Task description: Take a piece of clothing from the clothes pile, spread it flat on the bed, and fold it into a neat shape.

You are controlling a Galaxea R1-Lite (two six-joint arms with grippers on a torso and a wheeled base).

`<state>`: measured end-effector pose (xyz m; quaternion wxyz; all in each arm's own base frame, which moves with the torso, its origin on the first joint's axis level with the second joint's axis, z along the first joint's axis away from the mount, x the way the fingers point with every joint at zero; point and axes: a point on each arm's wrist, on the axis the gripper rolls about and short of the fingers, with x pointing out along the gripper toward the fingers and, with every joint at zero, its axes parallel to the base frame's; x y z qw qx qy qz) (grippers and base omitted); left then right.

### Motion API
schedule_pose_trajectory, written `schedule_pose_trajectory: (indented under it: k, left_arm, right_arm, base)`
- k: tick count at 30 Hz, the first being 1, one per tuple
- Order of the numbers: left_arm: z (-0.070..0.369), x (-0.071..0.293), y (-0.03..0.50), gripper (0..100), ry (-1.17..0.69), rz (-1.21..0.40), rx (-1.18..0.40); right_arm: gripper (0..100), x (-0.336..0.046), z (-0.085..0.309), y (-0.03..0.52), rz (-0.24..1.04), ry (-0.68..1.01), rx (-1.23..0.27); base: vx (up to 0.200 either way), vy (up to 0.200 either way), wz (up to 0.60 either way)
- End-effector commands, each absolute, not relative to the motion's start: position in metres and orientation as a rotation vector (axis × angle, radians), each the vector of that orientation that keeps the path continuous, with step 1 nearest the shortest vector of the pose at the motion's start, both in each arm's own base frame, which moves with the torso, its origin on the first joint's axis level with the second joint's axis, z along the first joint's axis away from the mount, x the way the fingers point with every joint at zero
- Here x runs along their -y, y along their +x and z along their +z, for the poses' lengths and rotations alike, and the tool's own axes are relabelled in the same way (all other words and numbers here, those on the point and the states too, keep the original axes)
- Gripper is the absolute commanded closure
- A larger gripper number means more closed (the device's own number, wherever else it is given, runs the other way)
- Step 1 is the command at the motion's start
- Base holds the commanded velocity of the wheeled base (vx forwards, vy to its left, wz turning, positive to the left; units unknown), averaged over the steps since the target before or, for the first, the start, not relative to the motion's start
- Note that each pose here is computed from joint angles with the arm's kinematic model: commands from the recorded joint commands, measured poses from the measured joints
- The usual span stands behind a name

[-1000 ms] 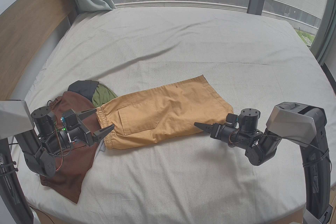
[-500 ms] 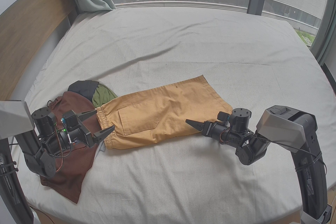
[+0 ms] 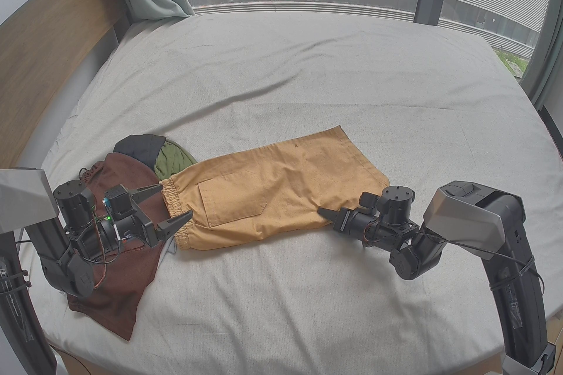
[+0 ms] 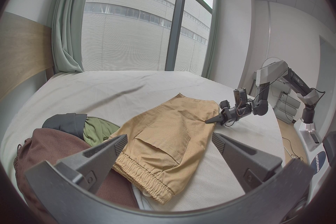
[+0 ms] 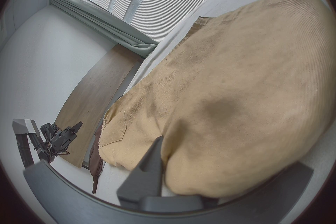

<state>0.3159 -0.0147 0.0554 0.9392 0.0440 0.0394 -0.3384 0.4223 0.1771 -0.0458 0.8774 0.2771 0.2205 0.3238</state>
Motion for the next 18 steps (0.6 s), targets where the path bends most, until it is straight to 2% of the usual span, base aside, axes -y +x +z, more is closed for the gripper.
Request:
schedule_pose_trajectory:
  k: [1, 7, 18]
  left_arm:
    - [0.053, 0.015, 0.316, 0, 0.088, -0.691, -0.086]
    - [0.051, 0.016, 0.315, 0, 0.082, -0.695, -0.099]
    - [0.05, 0.017, 0.314, 0, 0.08, -0.699, -0.103]
  right_arm:
    - [100, -0.176, -0.049, 0.422, 0.672, 0.581, -0.462]
    - [100, -0.17, -0.058, 0.418, 0.655, 0.609, -0.435]
    - [100, -0.154, -0.036, 0.382, 0.649, 0.621, -0.437]
  base:
    - [0.0, 0.0, 0.0]
    - [0.0, 0.0, 0.0]
    - [0.0, 0.0, 0.0]
